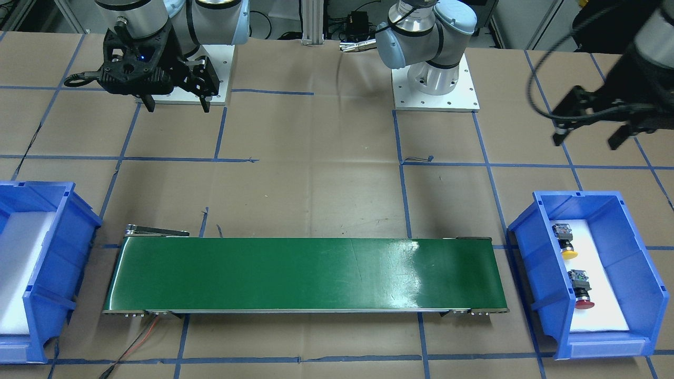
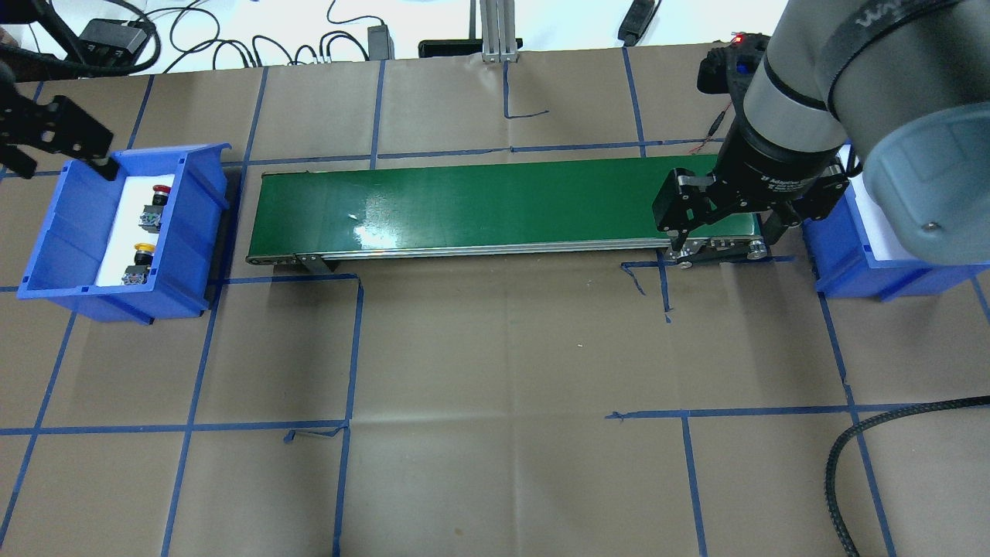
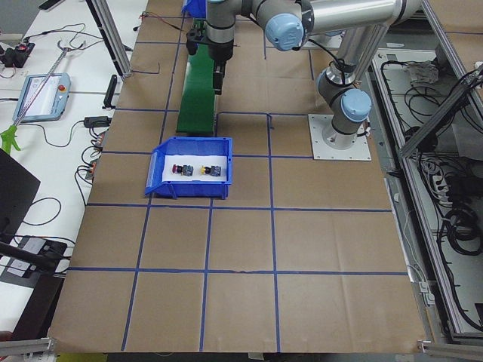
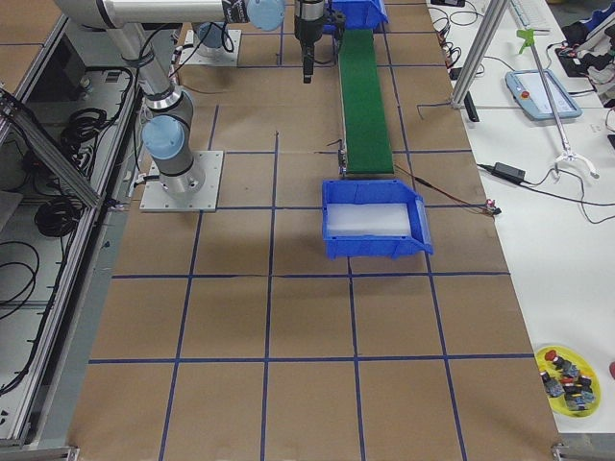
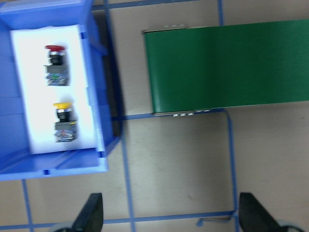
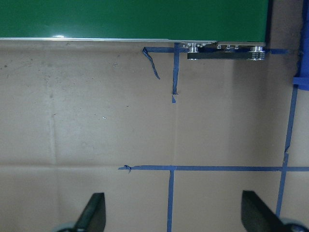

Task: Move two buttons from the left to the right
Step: 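Lower the left gripper into the blue bin onto the yellow button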

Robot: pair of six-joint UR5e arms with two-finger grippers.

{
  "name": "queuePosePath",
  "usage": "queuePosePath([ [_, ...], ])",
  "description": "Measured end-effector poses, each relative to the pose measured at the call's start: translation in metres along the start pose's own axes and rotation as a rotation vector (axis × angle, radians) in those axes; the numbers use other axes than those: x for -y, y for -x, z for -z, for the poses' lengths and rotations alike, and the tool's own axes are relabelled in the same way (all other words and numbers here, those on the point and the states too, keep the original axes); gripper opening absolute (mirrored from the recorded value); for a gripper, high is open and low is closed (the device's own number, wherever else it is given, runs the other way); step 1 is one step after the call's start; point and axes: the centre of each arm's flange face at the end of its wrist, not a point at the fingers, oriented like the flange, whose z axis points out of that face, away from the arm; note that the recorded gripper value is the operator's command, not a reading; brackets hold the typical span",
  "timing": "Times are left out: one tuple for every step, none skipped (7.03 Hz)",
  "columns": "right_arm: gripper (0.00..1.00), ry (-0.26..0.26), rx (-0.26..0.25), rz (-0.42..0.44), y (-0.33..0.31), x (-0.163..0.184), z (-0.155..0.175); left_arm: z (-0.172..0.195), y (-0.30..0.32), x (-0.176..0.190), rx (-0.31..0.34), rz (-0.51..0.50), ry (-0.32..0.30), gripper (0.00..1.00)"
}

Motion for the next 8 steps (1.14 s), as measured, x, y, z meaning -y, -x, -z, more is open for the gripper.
queuePosePath([
  [1.0, 0.0, 0.0, 0.0, 0.0, 0.0, 0.0, -0.011, 0.046, -0.011, -0.008, 0.037, 0.017, 1.0],
  [1.0, 0.001, 0.0, 0.0, 0.0, 0.0, 0.0, -0.023, 0.08, -0.019, -0.016, 0.063, 0.029, 1.0],
  [1.0, 0.001, 0.0, 0.0, 0.0, 0.0, 0.0, -0.037, 0.106, -0.02, -0.024, 0.07, 0.038, 1.0],
  [1.0, 0.0, 0.0, 0.0, 0.0, 0.0, 0.0, -0.056, 0.126, -0.018, -0.039, 0.08, 0.044, 1.0],
  [1.0, 0.0, 0.0, 0.0, 0.0, 0.0, 0.0, -0.076, 0.136, -0.013, -0.057, 0.103, 0.046, 1.0],
  [1.0, 0.0, 0.0, 0.0, 0.0, 0.0, 0.0, -0.1, 0.138, -0.007, -0.066, 0.138, 0.047, 1.0],
  [1.0, 0.0, 0.0, 0.0, 0.0, 0.0, 0.0, -0.119, 0.13, 0.002, -0.059, 0.15, 0.037, 1.0],
  [1.0, 0.001, 0.0, 0.0, 0.0, 0.0, 0.0, -0.139, 0.12, 0.013, -0.046, 0.136, 0.02, 1.0],
])
